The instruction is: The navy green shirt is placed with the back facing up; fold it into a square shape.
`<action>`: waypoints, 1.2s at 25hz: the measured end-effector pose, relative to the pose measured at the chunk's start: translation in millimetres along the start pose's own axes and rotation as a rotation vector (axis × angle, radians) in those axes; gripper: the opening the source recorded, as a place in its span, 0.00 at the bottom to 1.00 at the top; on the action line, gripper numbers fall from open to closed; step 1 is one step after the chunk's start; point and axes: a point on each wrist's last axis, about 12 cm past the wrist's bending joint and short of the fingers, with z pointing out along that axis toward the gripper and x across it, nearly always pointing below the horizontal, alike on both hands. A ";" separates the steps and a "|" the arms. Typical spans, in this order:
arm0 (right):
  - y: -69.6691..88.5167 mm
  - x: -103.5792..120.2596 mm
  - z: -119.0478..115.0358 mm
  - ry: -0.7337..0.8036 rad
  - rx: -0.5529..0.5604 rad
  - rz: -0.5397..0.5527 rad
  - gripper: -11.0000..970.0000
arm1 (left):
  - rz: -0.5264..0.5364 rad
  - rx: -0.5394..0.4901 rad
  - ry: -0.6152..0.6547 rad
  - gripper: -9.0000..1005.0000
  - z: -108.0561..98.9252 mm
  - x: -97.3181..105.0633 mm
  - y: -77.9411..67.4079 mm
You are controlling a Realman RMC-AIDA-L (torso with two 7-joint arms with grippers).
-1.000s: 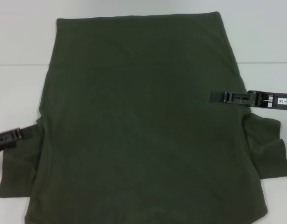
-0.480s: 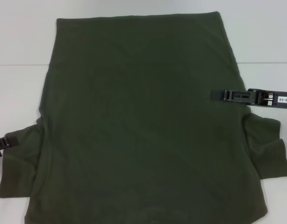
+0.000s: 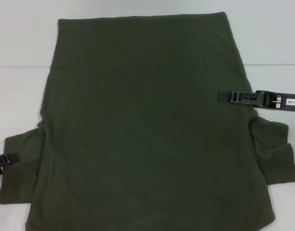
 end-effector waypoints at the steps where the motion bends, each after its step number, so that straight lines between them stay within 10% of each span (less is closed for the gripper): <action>1: -0.1 0.0 -0.2 -0.001 0.000 0.001 0.88 | 0.002 0.006 0.005 0.92 0.6 0.2 -0.9; 9: -1.5 -0.5 -2.7 -0.018 0.004 0.008 0.87 | -0.002 0.024 0.018 0.91 7.7 -5.0 -7.6; 30: -2.7 -2.2 -5.7 -0.040 0.007 0.017 0.86 | 0.012 -0.004 0.032 0.04 6.5 -9.7 -7.3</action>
